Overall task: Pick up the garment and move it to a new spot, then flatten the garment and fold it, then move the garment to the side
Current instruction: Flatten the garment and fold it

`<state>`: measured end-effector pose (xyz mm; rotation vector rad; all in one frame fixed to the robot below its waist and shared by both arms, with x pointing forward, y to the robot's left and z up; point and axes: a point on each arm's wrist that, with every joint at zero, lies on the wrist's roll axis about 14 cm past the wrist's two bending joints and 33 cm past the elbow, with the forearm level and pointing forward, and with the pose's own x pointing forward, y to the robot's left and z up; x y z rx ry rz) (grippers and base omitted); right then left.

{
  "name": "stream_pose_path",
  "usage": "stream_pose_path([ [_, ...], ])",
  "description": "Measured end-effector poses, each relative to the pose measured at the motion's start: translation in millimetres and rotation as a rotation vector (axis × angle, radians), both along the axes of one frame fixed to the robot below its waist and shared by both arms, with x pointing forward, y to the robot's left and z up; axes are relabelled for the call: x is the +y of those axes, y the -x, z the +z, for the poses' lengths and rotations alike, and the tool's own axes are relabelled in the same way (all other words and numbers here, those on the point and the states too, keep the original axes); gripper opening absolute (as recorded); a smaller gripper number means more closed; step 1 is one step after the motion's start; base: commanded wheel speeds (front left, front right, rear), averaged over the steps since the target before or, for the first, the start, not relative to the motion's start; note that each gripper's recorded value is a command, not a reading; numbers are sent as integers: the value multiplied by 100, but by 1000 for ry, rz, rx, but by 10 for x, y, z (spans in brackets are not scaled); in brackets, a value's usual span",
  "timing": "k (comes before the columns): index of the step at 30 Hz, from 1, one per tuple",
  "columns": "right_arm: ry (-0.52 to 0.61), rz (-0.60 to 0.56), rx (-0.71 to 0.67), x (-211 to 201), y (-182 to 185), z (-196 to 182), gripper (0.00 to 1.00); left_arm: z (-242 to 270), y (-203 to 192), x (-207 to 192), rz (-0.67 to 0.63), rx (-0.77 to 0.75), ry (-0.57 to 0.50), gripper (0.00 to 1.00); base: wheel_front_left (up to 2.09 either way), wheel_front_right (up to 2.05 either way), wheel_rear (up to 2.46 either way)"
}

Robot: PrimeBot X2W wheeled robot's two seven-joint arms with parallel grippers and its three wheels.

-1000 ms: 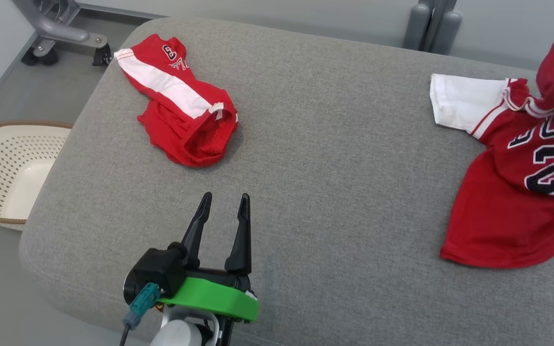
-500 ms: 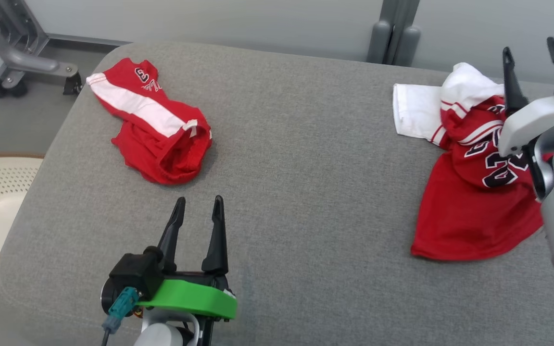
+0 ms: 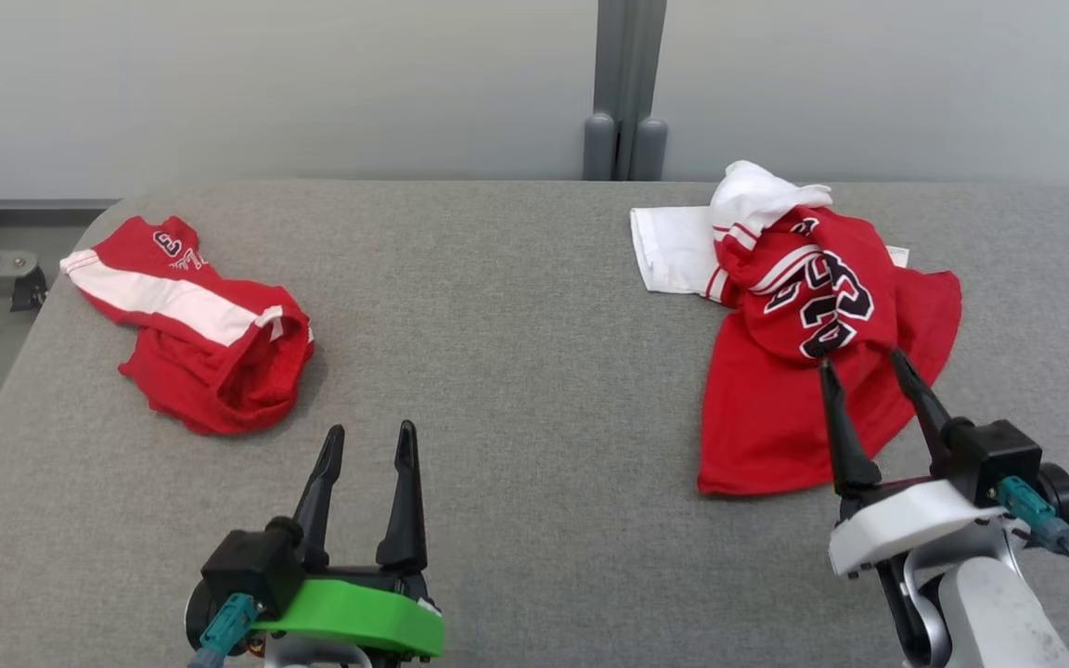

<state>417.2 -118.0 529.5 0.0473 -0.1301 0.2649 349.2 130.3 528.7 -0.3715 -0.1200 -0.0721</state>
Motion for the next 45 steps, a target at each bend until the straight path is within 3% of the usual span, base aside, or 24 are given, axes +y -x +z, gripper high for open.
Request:
stream_pose_path([
  [6, -8, -27, 41, -64, 214, -152, 100, 6, 11, -151, -47, -3, -1, 100, 0, 0, 0],
  [13, 27, 26, 57, 143, 102, -190, 100, -26, 7, -130, -41, 8, -2, 100, 0, 0, 0],
  [21, 157, 151, 99, 494, -447, -188, 100, 27, -97, -94, -29, -2, 1, 100, 0, 0, 0],
  [29, 316, 219, 254, 680, -1141, -459, 100, -24, -132, 83, 38, 27, 15, 100, 0, 0, 0],
  [40, 366, 280, 480, 1021, -1685, -1007, 100, -196, -72, 385, 155, 101, 18, 100, 0, 0, 0],
  [45, 362, 278, 597, 1056, -1762, -1358, 100, -282, -60, 504, 203, 137, 22, 100, 0, 0, 0],
])
